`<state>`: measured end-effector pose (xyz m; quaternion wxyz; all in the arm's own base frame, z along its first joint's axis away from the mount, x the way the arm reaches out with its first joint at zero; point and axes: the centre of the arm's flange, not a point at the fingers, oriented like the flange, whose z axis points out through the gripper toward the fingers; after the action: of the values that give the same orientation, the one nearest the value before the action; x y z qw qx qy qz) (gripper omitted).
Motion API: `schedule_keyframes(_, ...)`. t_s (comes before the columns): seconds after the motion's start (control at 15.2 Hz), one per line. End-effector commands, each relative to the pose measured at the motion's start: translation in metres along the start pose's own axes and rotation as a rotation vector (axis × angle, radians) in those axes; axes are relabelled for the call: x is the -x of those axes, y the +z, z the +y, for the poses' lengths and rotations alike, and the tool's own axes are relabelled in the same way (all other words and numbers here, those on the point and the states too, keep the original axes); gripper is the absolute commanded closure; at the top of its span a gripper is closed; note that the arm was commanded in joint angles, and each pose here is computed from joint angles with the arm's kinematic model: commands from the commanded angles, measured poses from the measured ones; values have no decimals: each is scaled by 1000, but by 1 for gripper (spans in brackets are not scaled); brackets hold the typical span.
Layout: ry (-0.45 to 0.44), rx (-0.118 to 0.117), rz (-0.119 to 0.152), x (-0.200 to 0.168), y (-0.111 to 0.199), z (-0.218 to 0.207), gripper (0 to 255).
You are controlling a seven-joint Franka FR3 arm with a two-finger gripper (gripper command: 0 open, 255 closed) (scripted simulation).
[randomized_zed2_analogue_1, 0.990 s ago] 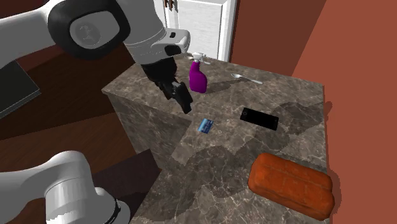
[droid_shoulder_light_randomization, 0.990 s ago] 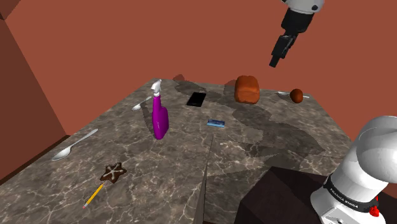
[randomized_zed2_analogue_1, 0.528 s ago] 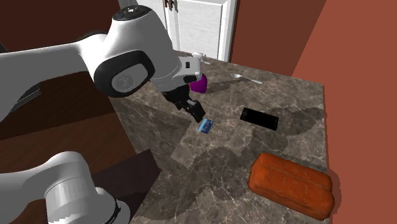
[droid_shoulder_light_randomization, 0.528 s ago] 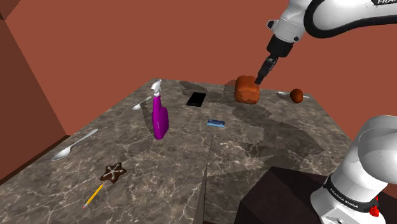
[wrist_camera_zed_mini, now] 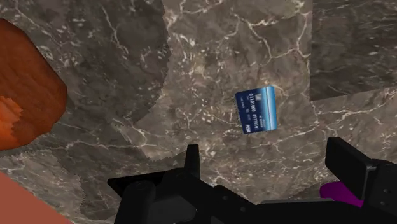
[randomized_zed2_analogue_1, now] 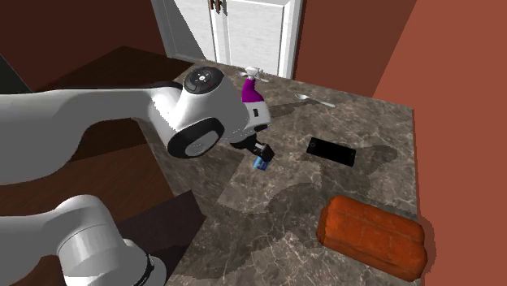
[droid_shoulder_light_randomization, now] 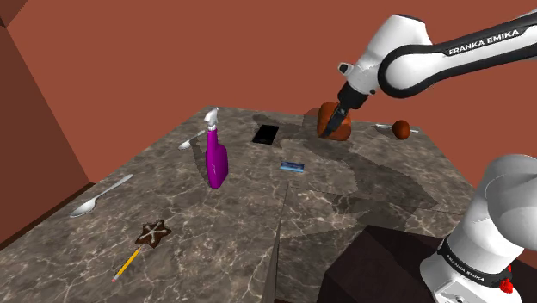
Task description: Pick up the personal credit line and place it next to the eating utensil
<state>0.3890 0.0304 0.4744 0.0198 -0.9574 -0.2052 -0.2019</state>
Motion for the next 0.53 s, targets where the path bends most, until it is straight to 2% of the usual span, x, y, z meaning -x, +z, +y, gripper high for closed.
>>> schedule_keyframes(0.0, -31, -22, 34, -4, 24, 0, 0)
schedule_keyframes(0.46, -136, -108, 140, -18, 111, -7, 0)
